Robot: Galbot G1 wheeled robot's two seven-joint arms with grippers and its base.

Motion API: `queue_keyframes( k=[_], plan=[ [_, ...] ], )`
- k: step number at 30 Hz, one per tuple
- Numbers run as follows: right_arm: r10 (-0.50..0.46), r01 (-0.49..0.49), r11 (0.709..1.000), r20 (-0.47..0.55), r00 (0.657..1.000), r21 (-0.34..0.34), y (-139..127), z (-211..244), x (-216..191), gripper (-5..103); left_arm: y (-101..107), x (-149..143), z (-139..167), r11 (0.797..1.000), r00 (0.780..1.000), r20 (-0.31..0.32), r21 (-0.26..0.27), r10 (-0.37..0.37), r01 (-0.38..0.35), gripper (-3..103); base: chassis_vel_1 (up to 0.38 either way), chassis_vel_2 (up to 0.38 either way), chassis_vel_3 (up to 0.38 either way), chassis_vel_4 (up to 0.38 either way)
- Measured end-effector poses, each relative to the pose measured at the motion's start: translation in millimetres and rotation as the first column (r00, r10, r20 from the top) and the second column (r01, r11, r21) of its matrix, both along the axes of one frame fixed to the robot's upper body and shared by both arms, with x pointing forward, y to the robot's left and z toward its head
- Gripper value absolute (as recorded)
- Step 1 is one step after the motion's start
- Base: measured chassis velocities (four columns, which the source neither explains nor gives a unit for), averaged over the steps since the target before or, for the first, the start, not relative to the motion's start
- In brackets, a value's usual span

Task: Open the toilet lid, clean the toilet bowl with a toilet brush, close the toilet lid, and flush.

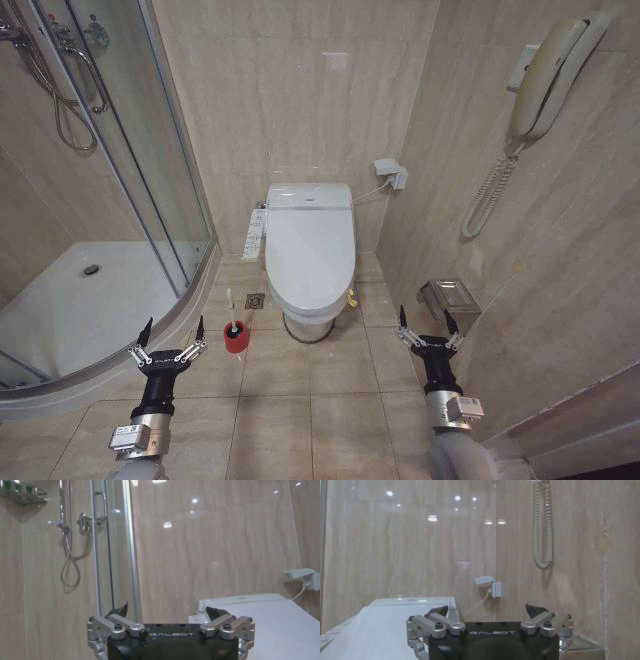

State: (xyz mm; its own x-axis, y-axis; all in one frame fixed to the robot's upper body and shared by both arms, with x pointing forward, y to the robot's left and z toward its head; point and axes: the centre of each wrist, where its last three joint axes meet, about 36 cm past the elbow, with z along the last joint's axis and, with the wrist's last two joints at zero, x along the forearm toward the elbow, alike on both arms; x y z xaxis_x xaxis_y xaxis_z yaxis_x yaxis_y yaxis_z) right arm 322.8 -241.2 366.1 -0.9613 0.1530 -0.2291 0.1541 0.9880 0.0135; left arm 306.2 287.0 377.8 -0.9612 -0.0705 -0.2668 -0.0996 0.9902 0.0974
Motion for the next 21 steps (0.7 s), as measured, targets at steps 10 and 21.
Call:
queue_keyframes(
  k=[10,21],
  plan=[
    [0.0,0.0,1.0,0.0,1.0,0.0,0.0,0.0,0.0,100,0.0,0.0,0.0,1.0,1.0,0.0,0.0,0.0,0.0,100,0.0,0.0,0.0,0.0],
    [0.0,0.0,1.0,0.0,1.0,0.0,0.0,0.0,0.0,100,0.0,0.0,0.0,1.0,1.0,0.0,0.0,0.0,0.0,100,0.0,0.0,0.0,0.0]
  ],
)
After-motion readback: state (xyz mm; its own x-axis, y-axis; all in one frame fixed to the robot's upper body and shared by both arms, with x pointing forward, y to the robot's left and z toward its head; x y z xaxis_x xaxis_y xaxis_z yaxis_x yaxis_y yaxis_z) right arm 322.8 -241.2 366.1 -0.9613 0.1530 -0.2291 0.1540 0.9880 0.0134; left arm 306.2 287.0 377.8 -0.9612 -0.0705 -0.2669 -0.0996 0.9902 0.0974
